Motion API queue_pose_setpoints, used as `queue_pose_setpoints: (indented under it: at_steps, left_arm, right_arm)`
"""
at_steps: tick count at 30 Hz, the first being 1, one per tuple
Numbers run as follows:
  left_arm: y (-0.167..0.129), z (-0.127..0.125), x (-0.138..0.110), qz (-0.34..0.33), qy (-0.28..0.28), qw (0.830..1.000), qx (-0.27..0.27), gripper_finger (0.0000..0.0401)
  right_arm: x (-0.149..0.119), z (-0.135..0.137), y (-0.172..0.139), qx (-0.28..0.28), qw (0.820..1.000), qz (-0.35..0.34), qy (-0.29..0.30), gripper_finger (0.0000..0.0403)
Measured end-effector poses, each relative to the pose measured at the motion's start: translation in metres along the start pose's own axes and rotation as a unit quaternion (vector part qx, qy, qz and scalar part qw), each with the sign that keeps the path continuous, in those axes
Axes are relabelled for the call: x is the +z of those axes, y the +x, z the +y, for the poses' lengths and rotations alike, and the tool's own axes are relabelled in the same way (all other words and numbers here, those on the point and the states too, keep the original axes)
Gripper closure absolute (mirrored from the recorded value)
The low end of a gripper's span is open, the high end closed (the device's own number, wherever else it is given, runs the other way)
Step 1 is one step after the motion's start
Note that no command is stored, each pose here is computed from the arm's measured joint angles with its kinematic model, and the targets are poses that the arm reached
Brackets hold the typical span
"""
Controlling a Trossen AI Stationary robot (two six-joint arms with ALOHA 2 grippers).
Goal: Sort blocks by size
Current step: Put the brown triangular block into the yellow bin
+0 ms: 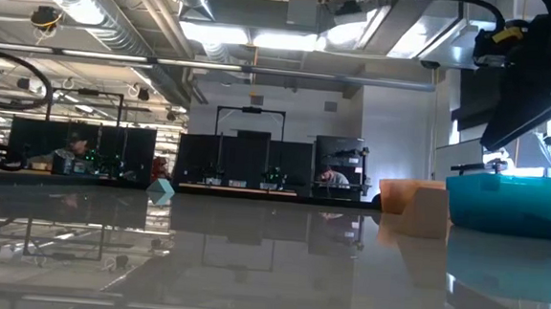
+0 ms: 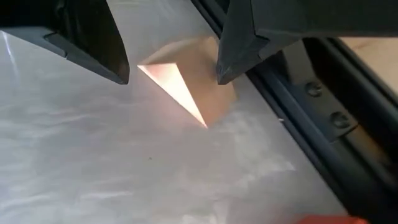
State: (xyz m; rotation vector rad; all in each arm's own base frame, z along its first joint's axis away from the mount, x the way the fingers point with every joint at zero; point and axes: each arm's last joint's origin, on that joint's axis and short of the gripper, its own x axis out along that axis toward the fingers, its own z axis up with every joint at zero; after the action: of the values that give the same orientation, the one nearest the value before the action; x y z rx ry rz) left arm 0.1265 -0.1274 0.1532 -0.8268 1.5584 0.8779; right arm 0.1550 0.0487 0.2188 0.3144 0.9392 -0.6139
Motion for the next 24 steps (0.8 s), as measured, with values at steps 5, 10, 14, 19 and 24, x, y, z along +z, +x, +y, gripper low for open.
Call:
queue_pose_setpoints:
  at_steps: [5,10,14,19,24]
  left_arm:
    - [0.001,-0.003,0.0,0.003,0.018,1.0,-0.016,0.0171]
    - [0.0,-0.011,-0.001,-0.013,0.039,0.997,-0.059,0.0171]
    - [-0.003,-0.013,0.001,-0.021,0.058,0.996,-0.067,0.0171]
    - [-0.023,-0.016,0.0,-0.039,0.073,0.995,-0.051,0.0171]
    - [-0.034,-0.011,-0.01,-0.04,-0.006,0.999,-0.024,0.0171]
  right_arm:
    - [0.001,0.001,0.0,0.007,1.0,-0.005,0.004,0.0107]
    - [0.001,0.002,0.0,0.008,1.0,-0.005,0.002,0.0107]
    - [0.001,0.002,0.0,0.008,1.0,-0.005,0.001,0.0107]
    - [0.001,0.002,0.0,0.008,1.0,-0.005,0.001,0.0107]
    - [0.001,0.002,0.0,0.008,1.0,-0.005,0.001,0.0107]
